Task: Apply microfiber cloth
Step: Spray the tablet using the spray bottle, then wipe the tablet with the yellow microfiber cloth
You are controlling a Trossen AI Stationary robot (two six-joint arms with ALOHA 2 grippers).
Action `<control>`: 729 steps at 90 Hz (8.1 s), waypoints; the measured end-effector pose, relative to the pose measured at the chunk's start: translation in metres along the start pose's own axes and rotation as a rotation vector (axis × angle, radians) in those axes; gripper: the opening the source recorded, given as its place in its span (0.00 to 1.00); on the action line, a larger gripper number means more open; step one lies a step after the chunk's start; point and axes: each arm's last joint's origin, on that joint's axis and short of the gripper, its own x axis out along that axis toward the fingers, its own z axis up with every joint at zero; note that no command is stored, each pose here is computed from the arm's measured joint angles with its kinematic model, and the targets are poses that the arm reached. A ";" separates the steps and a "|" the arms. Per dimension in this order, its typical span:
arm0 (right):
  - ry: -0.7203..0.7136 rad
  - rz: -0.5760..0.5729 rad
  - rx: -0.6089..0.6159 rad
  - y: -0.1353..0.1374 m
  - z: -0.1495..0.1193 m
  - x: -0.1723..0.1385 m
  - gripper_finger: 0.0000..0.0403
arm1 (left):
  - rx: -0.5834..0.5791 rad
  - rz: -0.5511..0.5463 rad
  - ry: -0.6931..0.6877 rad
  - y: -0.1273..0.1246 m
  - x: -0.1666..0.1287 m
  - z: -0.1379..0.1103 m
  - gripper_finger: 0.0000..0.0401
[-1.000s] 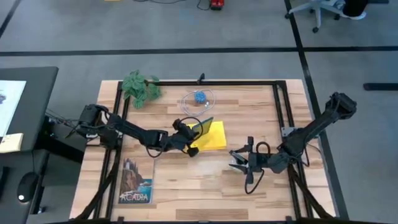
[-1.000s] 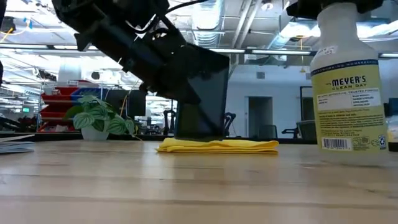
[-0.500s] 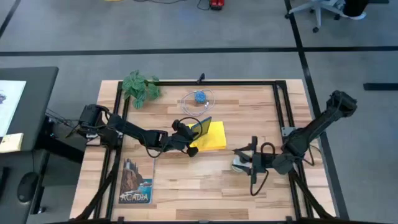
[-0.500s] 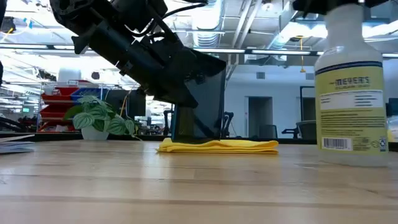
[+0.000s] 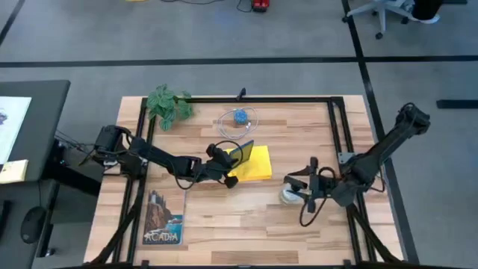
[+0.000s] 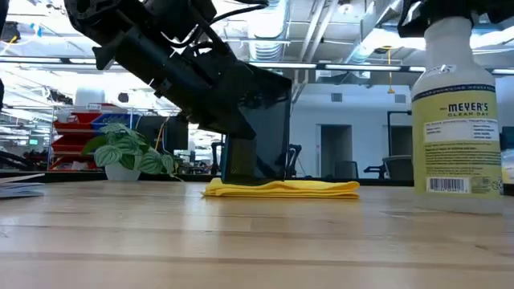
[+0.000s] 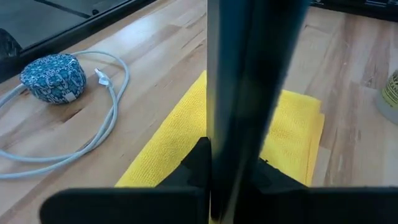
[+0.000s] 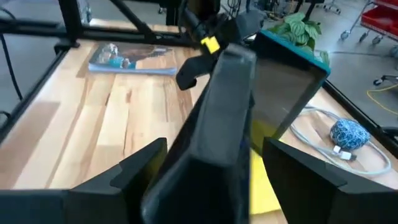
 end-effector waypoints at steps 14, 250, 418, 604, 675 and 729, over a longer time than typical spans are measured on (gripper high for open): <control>0.023 -0.001 0.037 -0.007 -0.001 -0.006 0.60 | -0.001 0.000 0.000 0.000 0.000 0.000 0.02; 0.261 -0.130 -0.152 -0.085 0.092 -0.061 0.67 | 0.010 -0.053 -0.034 -0.012 0.020 -0.018 0.02; 0.688 0.385 -0.148 -0.050 0.029 0.055 0.67 | -0.052 0.095 -0.026 -0.025 -0.025 -0.026 0.02; -0.018 -0.434 0.025 -0.109 0.024 -0.035 0.29 | -0.034 0.115 -0.018 -0.025 -0.022 -0.030 0.02; -0.167 -0.503 0.146 -0.190 -0.044 -0.022 0.29 | -0.030 0.109 -0.016 -0.026 -0.021 -0.030 0.02; -0.080 -0.527 0.243 -0.220 -0.055 -0.012 0.76 | -0.031 0.108 -0.015 -0.026 -0.021 -0.031 0.02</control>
